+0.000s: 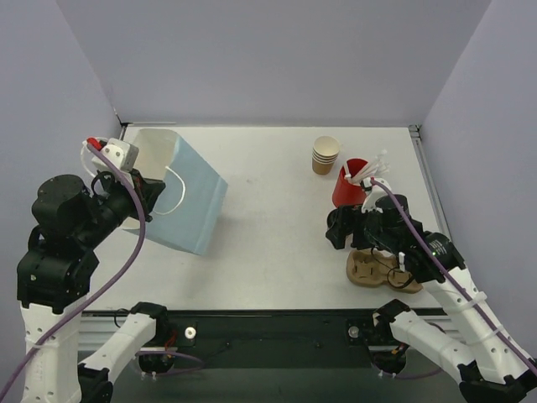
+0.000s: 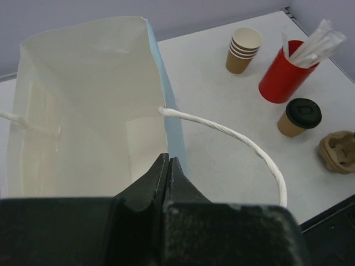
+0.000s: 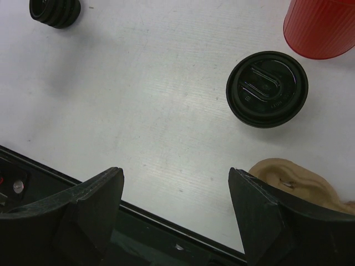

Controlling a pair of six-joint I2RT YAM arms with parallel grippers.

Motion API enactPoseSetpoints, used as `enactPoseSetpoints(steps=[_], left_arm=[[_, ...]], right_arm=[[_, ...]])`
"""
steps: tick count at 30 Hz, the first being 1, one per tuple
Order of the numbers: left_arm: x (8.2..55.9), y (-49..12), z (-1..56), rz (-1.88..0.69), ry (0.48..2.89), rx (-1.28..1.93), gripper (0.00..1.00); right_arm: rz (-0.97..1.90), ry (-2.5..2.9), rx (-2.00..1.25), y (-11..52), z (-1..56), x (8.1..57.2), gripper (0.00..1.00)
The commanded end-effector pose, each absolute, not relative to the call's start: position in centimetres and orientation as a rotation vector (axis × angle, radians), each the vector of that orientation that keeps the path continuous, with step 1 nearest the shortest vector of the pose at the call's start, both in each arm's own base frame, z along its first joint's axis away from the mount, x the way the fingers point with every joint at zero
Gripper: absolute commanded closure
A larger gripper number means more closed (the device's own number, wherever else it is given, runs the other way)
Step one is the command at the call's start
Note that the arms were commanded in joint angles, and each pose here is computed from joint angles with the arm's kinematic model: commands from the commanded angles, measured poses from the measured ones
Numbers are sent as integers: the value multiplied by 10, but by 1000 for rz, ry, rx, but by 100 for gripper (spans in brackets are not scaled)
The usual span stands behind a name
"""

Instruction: Pack the takeout coffee

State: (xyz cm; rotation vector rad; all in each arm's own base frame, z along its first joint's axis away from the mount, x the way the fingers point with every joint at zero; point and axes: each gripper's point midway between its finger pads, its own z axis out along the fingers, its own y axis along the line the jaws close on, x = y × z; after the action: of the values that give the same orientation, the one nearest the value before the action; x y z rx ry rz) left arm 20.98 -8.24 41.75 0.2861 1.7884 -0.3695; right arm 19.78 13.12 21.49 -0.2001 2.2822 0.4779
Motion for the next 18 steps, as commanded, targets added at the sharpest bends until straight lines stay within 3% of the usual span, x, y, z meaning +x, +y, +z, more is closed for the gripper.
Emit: enactPoseSetpoints(steps=[1,9,18], left_arm=[[205,-116,441,-495,1617,507,100],[215,-158,414,-608,1637,676,100],[222,-237,366,-481,1683,968,100]], right_arm=[[471,2229,-171,126,233,198,23],[418,2205,-94,112,234,196,22],[360,2159,-32,94,238,192,22]])
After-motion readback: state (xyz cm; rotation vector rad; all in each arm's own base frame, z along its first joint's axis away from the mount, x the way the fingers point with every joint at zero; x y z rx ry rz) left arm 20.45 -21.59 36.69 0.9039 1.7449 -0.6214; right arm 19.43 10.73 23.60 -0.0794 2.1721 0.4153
